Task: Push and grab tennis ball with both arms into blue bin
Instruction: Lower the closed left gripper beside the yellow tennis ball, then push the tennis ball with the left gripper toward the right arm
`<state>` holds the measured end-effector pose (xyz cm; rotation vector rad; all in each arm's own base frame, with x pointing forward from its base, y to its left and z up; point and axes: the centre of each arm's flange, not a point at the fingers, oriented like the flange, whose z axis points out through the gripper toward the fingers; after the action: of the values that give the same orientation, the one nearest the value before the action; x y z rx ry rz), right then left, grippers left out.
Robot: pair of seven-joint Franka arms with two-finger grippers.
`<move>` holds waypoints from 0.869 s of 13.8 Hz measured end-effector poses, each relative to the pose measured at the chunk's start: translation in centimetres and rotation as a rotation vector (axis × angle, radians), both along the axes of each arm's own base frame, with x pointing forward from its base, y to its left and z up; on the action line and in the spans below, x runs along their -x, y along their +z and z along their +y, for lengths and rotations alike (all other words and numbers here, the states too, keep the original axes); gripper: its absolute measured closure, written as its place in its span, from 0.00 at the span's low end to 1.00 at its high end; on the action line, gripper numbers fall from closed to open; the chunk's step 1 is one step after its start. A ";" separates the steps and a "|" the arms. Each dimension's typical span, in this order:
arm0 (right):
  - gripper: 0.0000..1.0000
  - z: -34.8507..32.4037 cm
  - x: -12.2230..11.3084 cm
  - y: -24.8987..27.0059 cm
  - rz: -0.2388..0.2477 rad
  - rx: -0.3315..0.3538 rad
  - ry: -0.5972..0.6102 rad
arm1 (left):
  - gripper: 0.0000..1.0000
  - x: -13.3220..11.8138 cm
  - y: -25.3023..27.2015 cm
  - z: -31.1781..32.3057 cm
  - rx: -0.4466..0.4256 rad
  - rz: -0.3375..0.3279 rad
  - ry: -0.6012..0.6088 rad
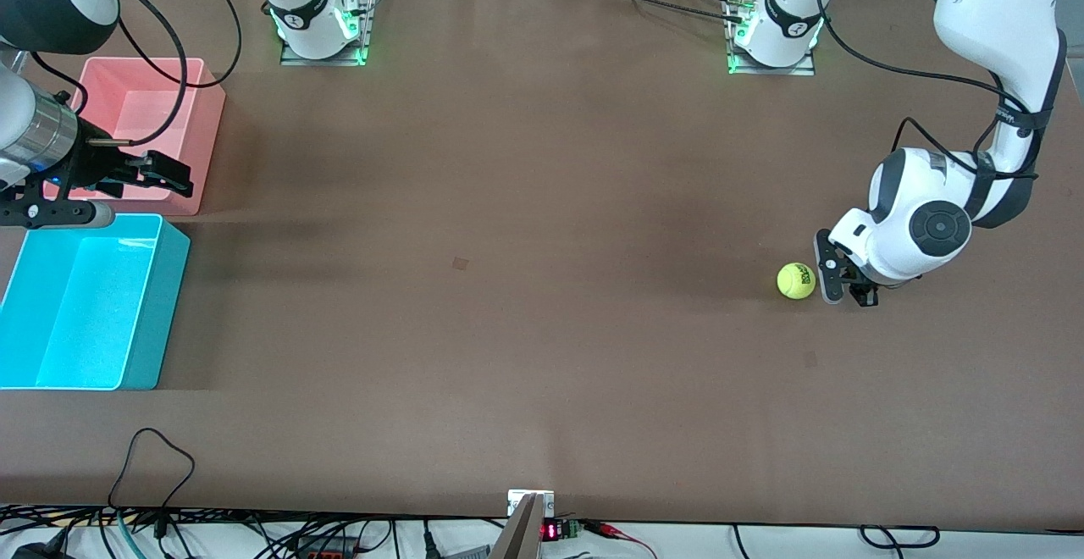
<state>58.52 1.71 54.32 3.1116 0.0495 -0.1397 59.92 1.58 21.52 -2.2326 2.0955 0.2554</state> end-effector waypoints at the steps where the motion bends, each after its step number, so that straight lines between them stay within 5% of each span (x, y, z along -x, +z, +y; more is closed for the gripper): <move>1: 0.00 0.0 0.0 0.1 0.001 0.000 -0.001 | 0.99 0.0 -0.4 -1.2 0.013 -0.006 -0.020; 4: 0.00 -0.1 0.1 0.2 0.004 0.000 -0.002 | 0.99 -0.1 -1.7 -6.8 0.083 -0.036 -0.069; 8: 0.00 -0.1 0.0 -0.2 0.016 0.001 -0.003 | 0.99 0.0 1.1 -18.5 0.285 -0.078 -0.002; 12: 0.00 0.1 0.0 -0.3 0.017 0.000 0.001 | 0.99 -1.2 3.7 -18.8 0.269 -0.011 0.027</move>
<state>58.50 1.79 54.03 3.1105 0.0511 -0.1666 61.10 -17.18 25.17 -2.3990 2.2110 -0.0414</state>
